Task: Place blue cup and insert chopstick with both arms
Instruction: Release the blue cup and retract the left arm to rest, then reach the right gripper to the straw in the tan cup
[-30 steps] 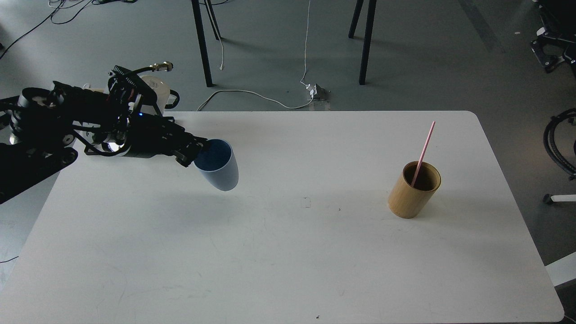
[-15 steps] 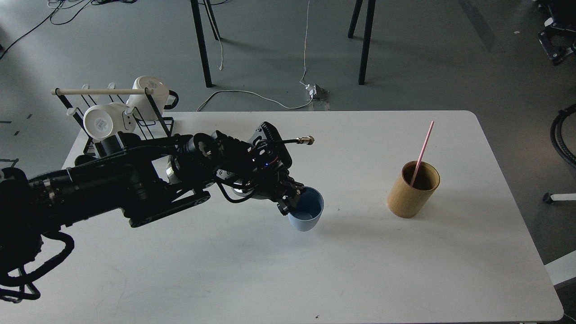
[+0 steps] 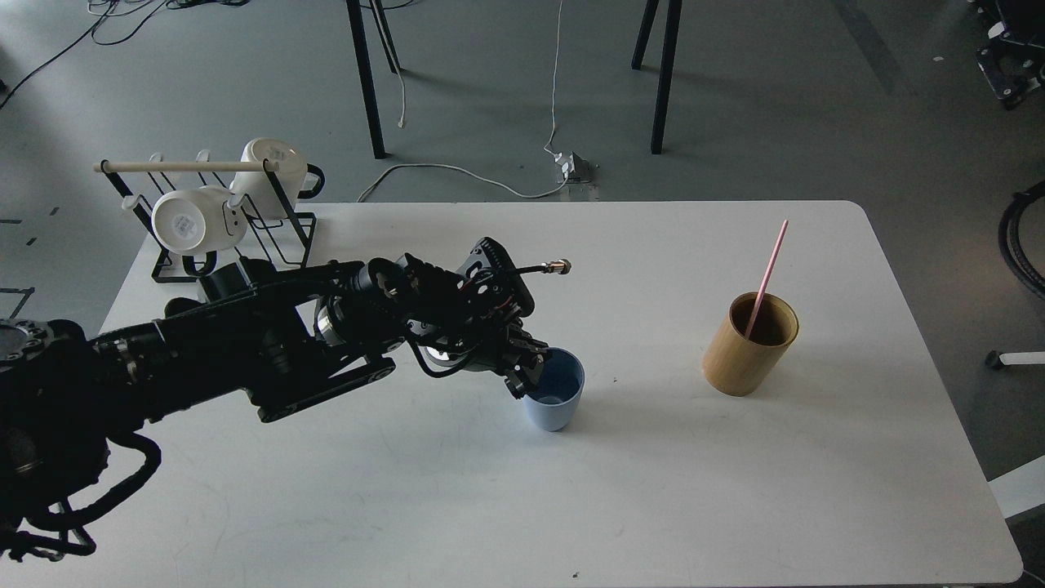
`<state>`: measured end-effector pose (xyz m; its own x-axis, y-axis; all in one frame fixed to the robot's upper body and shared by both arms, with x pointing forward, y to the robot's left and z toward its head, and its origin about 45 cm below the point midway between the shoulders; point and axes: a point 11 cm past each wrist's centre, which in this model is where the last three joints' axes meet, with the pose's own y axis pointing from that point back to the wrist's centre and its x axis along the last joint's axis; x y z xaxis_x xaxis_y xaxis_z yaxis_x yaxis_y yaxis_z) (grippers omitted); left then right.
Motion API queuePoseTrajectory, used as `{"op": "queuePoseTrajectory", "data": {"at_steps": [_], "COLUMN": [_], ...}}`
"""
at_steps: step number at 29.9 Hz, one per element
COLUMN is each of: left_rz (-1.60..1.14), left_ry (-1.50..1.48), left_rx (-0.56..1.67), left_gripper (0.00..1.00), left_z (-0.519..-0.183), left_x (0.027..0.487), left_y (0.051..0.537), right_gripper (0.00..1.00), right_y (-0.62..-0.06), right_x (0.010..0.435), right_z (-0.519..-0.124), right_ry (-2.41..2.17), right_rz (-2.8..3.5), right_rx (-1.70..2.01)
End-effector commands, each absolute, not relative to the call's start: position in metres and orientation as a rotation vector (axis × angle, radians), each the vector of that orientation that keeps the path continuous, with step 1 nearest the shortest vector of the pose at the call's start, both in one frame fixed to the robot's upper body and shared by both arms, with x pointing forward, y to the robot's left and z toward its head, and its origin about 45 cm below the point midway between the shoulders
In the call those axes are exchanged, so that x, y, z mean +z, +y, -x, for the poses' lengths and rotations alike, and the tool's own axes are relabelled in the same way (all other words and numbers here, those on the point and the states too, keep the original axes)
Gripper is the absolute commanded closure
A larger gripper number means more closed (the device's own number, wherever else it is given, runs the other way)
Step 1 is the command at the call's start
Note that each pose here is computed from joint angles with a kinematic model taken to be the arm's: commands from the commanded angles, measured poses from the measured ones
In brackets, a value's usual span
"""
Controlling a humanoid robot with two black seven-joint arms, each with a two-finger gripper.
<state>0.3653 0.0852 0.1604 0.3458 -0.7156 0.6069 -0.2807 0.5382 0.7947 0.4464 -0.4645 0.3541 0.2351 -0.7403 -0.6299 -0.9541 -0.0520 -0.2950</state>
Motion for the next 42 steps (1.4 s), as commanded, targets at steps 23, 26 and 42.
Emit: {"op": "queuePoseTrajectory", "data": {"at_steps": [23, 26, 42], "left_rz": [0.059, 0.223, 0.506], "left_ry": [-0.214, -0.049, 0.304], "left_rx": [0.718, 0.820, 1.301], "left_gripper": [0.01, 0.01, 0.01], "left_z": [-0.475, -0.486, -0.507], "left_x": [0.334, 0.338, 0.288], "left_y": [0.184, 0.205, 0.343], "right_gripper": [0.01, 0.01, 0.03], "right_y": [-0.421, -0.413, -0.365], "right_x": [0.367, 0.344, 0.227], "right_z": [-0.375, -0.372, -0.356], "right_ry": [1.864, 1.915, 1.605], "right_rz": [2.864, 2.966, 3.324], "right_rx": [-0.523, -0.724, -1.510]}}
